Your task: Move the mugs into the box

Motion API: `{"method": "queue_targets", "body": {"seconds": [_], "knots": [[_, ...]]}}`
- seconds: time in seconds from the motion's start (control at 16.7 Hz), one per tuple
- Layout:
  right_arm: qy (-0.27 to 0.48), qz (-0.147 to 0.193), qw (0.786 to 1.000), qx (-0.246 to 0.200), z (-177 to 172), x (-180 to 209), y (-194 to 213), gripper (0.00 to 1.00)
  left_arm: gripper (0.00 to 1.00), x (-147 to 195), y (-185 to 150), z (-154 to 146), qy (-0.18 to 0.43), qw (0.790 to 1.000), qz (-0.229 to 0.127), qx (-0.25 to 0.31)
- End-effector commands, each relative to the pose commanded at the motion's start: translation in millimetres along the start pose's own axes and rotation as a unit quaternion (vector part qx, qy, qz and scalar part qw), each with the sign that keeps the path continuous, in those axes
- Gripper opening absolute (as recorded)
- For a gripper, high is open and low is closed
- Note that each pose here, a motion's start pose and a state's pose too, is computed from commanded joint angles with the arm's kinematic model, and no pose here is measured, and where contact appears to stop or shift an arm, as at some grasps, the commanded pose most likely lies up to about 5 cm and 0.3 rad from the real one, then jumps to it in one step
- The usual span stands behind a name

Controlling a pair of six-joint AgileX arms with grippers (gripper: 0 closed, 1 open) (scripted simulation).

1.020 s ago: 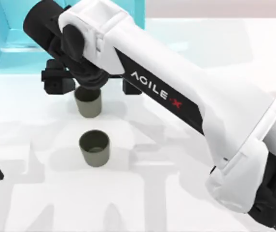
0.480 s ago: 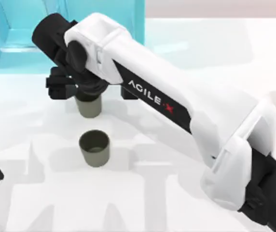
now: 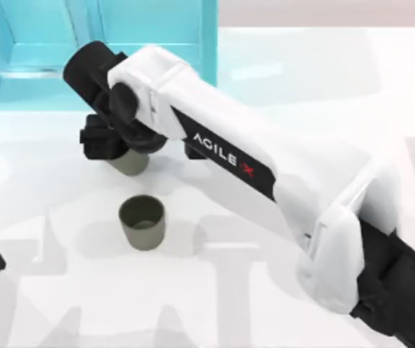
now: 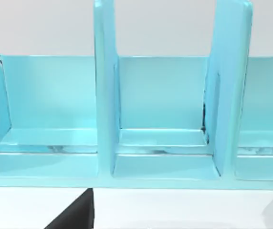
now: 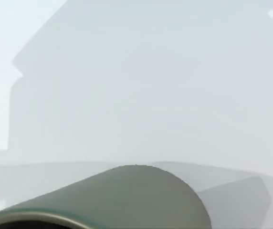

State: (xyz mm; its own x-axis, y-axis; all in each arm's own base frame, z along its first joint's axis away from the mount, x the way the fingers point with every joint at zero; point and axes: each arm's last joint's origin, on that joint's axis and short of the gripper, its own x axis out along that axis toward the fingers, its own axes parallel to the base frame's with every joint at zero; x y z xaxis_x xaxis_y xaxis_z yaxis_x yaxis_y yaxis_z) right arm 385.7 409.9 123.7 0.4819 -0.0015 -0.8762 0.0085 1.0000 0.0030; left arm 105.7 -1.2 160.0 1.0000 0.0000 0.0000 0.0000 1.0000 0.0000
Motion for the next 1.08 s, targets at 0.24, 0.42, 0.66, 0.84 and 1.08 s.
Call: {"method": "queue_targets", "body": {"seconds": [0.24, 0.42, 0.66, 0.84, 1.08], "knots": [[0.000, 0.000, 1.000, 0.000, 0.0, 0.0, 0.0, 0.70, 1.00, 0.0, 0.0, 0.0, 0.000, 1.000, 0.000, 0.000], [0.000, 0.000, 1.000, 0.000, 0.0, 0.0, 0.0, 0.47, 1.00, 0.0, 0.0, 0.0, 0.000, 1.000, 0.000, 0.000], [0.000, 0.000, 1.000, 0.000, 0.0, 0.0, 0.0, 0.17, 1.00, 0.0, 0.0, 0.0, 0.000, 1.000, 0.000, 0.000], [0.000, 0.000, 1.000, 0.000, 0.0, 0.0, 0.0, 0.00, 1.00, 0.0, 0.0, 0.0, 0.000, 1.000, 0.000, 0.000], [0.000, 0.000, 1.000, 0.000, 0.0, 0.0, 0.0, 0.00, 1.00, 0.0, 0.0, 0.0, 0.000, 1.000, 0.000, 0.000]]}}
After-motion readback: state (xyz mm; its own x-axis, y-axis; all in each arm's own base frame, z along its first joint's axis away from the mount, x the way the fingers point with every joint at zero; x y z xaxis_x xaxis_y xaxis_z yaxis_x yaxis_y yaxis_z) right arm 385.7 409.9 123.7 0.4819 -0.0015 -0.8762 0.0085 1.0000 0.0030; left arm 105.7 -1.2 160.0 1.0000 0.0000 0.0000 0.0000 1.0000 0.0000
